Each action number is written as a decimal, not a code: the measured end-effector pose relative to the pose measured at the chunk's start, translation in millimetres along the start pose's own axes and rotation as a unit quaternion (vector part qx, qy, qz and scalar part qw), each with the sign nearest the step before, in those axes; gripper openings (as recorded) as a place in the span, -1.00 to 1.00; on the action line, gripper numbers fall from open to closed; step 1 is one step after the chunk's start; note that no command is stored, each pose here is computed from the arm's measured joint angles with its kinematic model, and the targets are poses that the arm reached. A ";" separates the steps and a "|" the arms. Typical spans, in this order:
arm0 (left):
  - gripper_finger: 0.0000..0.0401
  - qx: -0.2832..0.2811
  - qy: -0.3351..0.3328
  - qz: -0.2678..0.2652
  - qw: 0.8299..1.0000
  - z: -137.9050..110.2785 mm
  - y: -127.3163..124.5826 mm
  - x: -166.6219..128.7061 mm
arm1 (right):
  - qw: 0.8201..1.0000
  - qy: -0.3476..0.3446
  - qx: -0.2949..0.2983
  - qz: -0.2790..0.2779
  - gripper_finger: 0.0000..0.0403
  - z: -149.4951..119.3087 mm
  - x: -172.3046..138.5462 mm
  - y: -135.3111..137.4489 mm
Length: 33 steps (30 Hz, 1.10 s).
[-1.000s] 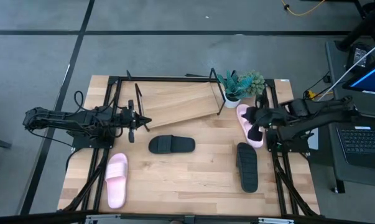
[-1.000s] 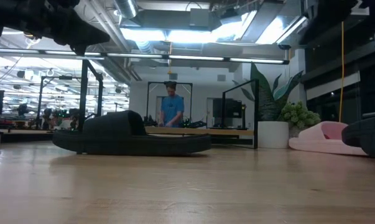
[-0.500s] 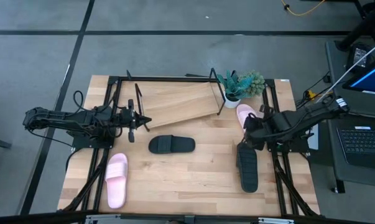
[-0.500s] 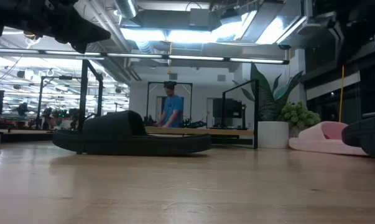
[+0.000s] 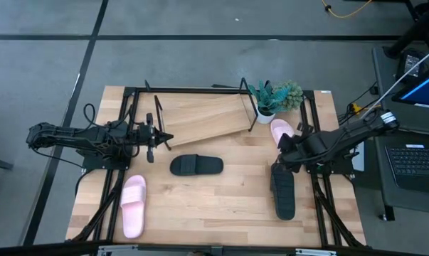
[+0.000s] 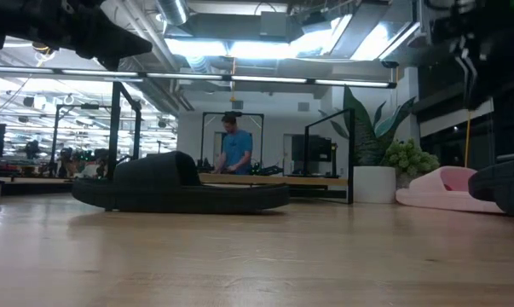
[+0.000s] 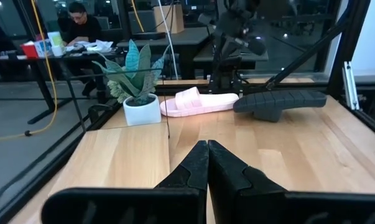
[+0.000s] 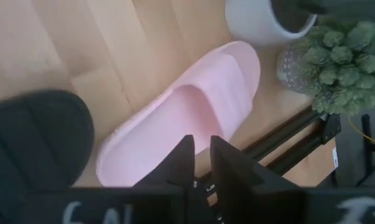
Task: Pick and place slides into the shelf
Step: Put the top pink slide on the shelf
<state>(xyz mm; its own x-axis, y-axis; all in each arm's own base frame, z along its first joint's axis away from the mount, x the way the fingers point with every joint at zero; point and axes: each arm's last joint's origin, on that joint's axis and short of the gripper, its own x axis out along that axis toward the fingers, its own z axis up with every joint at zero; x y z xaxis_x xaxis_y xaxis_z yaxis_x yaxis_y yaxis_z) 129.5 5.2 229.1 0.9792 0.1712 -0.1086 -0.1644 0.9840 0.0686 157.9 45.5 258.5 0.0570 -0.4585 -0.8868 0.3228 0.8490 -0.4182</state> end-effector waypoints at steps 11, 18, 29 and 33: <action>-1.00 0.006 0.000 0.000 1.000 -0.1 0.0 0.0 | 0.995 -0.007 -0.034 -0.091 -0.31 -17.4 39.9 5.8; -1.00 0.006 0.000 0.000 1.000 -0.1 0.0 0.0 | 0.995 -0.018 -0.039 -0.091 -0.05 -13.5 41.9 5.5; -1.00 0.006 0.000 0.000 1.000 -0.1 0.0 0.0 | 0.996 -0.006 -0.066 -0.065 -0.10 -4.3 47.9 1.7; -1.00 0.006 0.001 0.000 1.000 -0.1 0.0 0.0 | 0.997 0.001 -0.067 -0.048 -0.14 -0.2 51.0 -0.7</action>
<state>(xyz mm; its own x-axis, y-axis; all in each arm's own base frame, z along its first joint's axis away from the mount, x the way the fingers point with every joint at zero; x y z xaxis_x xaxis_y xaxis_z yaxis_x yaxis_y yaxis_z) 129.5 5.2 229.0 0.9791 0.1712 -0.1098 -0.1628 0.9833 0.0811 160.5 21.5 213.5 0.0301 -0.5384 -0.8422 0.1985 0.8290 -0.5229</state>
